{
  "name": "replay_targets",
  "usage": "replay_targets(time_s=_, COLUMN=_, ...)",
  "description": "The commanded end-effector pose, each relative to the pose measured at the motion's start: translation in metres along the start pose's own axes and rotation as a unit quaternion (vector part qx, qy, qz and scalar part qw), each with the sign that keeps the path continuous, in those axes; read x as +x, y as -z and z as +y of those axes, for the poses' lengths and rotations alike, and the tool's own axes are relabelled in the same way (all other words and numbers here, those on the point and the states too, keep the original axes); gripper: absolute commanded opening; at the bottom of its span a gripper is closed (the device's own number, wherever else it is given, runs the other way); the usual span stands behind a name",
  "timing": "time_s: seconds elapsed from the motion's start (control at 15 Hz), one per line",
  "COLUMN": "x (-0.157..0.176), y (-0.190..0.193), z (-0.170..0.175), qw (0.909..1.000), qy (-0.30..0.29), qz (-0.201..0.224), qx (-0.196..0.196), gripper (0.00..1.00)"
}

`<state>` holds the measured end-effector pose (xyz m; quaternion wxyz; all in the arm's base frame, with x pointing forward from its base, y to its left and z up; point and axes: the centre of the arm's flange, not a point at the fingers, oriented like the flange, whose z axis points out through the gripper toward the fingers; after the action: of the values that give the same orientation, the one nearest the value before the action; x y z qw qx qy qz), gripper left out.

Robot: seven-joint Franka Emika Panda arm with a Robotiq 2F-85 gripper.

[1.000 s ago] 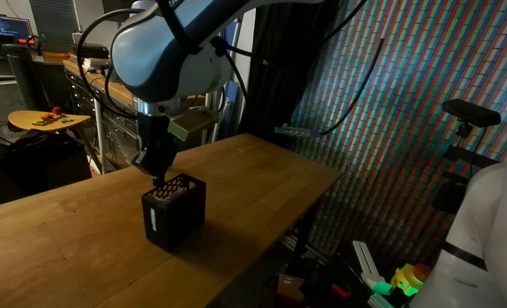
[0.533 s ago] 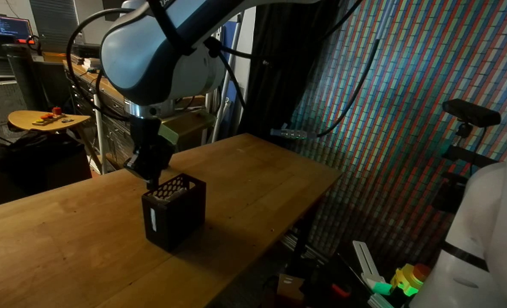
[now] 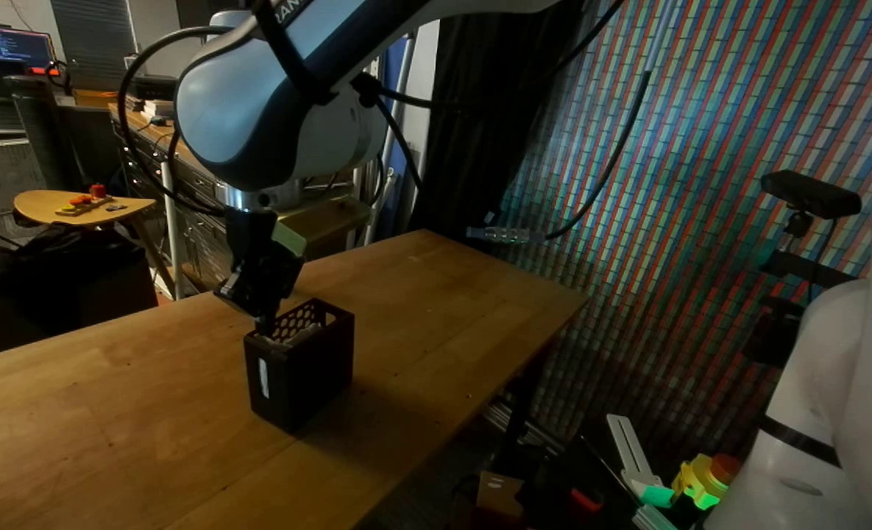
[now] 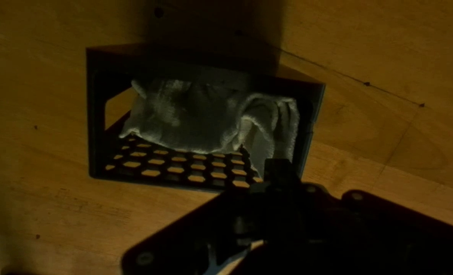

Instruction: Place the white towel in the basket

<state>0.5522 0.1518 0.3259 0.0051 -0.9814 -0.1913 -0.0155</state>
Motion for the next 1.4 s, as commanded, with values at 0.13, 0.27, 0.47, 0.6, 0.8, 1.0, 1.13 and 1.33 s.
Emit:
replay_targets(time_s=0.13, x=0.000, y=-0.008, z=0.000, qw=1.0000, qy=-0.001, qz=0.003, qx=0.003, gripper=0.00)
replay_targets(time_s=0.27, x=-0.001, y=-0.014, z=0.003, qw=1.0000, qy=-0.001, qz=0.001, qx=0.005, gripper=0.00)
replay_targets(time_s=0.47, x=-0.003, y=-0.021, z=0.009, qw=0.9999, qy=-0.004, qz=0.001, qx=0.010, gripper=0.00)
replay_targets(time_s=0.6, x=-0.006, y=-0.027, z=0.016, qw=0.9999, qy=-0.008, qz=0.003, qx=0.015, gripper=0.00)
replay_targets(time_s=0.8, x=-0.013, y=-0.038, z=0.028, qw=0.9995, qy=-0.018, qz=0.007, qx=0.026, gripper=0.00)
replay_targets(time_s=1.0, x=-0.025, y=-0.053, z=0.042, qw=0.9983, qy=-0.033, qz=0.009, qx=0.046, gripper=0.00)
replay_targets(time_s=1.13, x=-0.032, y=-0.062, z=0.052, qw=0.9974, qy=-0.041, qz=0.008, qx=0.059, gripper=0.00)
replay_targets(time_s=1.33, x=-0.039, y=-0.072, z=0.063, qw=0.9959, qy=-0.051, qz=0.009, qx=0.074, gripper=0.00)
